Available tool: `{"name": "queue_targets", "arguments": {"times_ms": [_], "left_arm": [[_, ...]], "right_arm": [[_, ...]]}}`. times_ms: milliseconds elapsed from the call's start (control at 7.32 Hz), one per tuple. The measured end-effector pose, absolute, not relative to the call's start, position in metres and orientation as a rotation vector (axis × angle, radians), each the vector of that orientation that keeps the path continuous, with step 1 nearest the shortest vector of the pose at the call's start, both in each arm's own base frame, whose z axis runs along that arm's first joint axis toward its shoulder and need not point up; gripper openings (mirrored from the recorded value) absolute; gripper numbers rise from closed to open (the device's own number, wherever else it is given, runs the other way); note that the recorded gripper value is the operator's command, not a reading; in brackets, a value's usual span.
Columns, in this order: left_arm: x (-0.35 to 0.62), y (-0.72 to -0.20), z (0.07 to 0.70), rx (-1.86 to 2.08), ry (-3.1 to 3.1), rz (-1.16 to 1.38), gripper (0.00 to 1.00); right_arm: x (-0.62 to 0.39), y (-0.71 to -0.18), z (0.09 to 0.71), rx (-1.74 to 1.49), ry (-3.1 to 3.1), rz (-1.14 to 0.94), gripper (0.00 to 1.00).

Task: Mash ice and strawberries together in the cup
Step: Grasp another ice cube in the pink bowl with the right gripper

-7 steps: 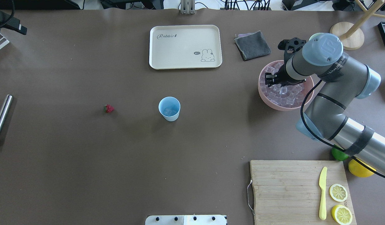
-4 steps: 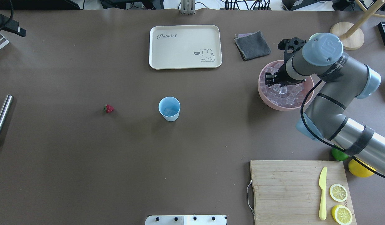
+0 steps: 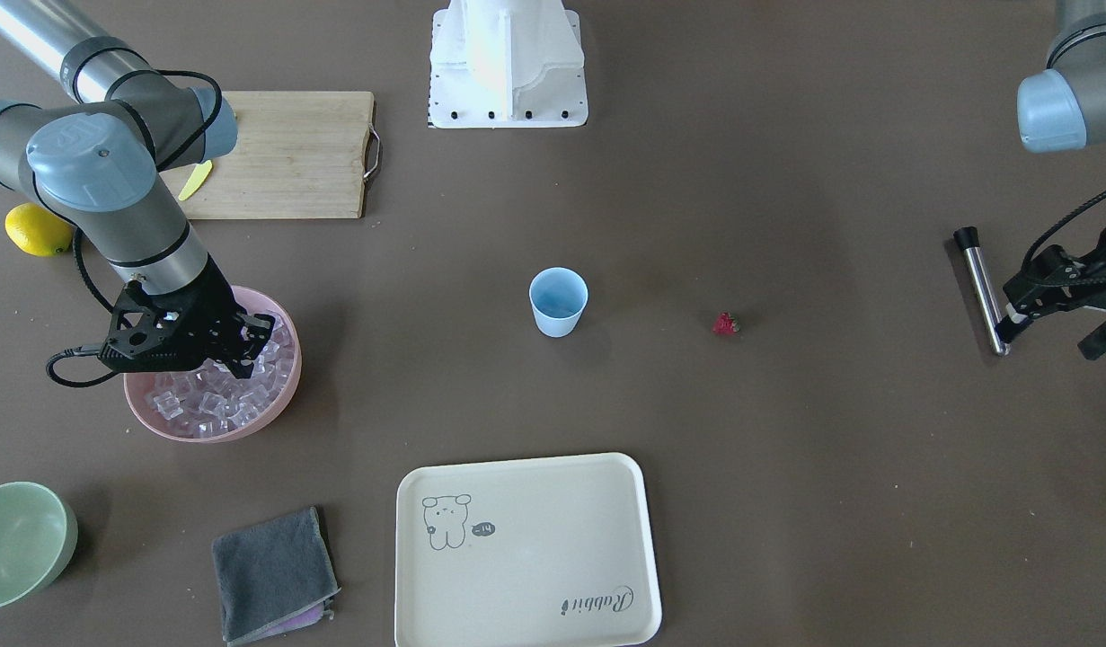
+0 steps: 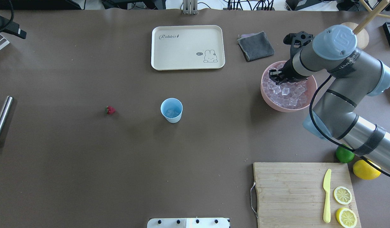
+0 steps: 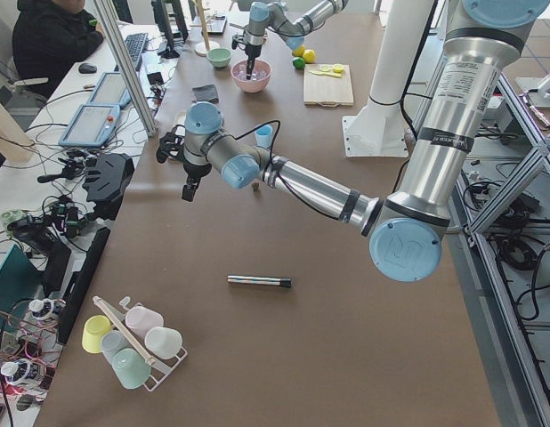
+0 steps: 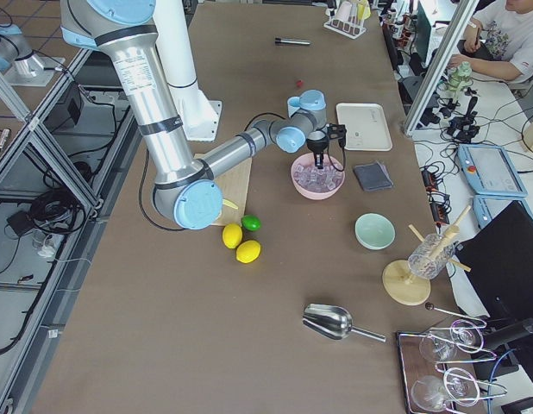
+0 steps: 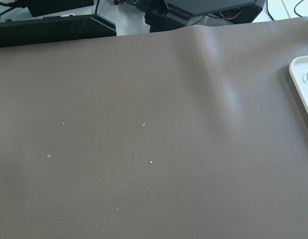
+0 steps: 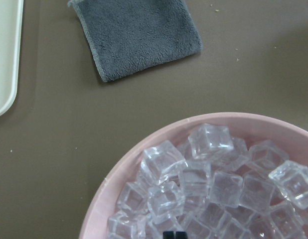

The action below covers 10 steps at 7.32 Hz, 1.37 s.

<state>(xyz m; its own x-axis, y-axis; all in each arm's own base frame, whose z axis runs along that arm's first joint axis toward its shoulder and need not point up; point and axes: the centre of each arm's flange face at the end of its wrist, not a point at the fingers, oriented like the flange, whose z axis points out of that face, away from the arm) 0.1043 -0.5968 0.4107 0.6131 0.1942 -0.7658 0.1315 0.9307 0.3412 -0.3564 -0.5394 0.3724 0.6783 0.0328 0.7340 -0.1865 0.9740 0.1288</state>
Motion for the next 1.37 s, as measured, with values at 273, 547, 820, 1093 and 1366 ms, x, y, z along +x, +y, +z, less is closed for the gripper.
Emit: {"name": "queue_targets", "arguments": {"times_ms": [273, 547, 820, 1093, 1366], "left_arm": [[0.104, -0.597, 0.411, 0.385, 0.916, 0.037, 0.98], [0.104, -0.596, 0.411, 0.386, 0.917, 0.037, 0.98], [0.104, -0.595, 0.411, 0.385, 0.917, 0.037, 0.98], [0.104, -0.595, 0.409, 0.388, 0.918, 0.037, 0.98], [0.104, -0.594, 0.408, 0.390, 0.920, 0.036, 0.98]], "right_arm": [[-0.350, -0.540, 0.368, 0.191, -0.822, 0.128, 0.45], [-0.355, -0.539, 0.377, 0.182, -0.809, 0.127, 0.63], [-0.365, -0.539, 0.387, 0.170, -0.792, 0.123, 0.65], [-0.367, -0.539, 0.390, 0.166, -0.787, 0.121, 0.65], [-0.367, -0.538, 0.393, 0.165, -0.784, 0.121, 0.65]]}}
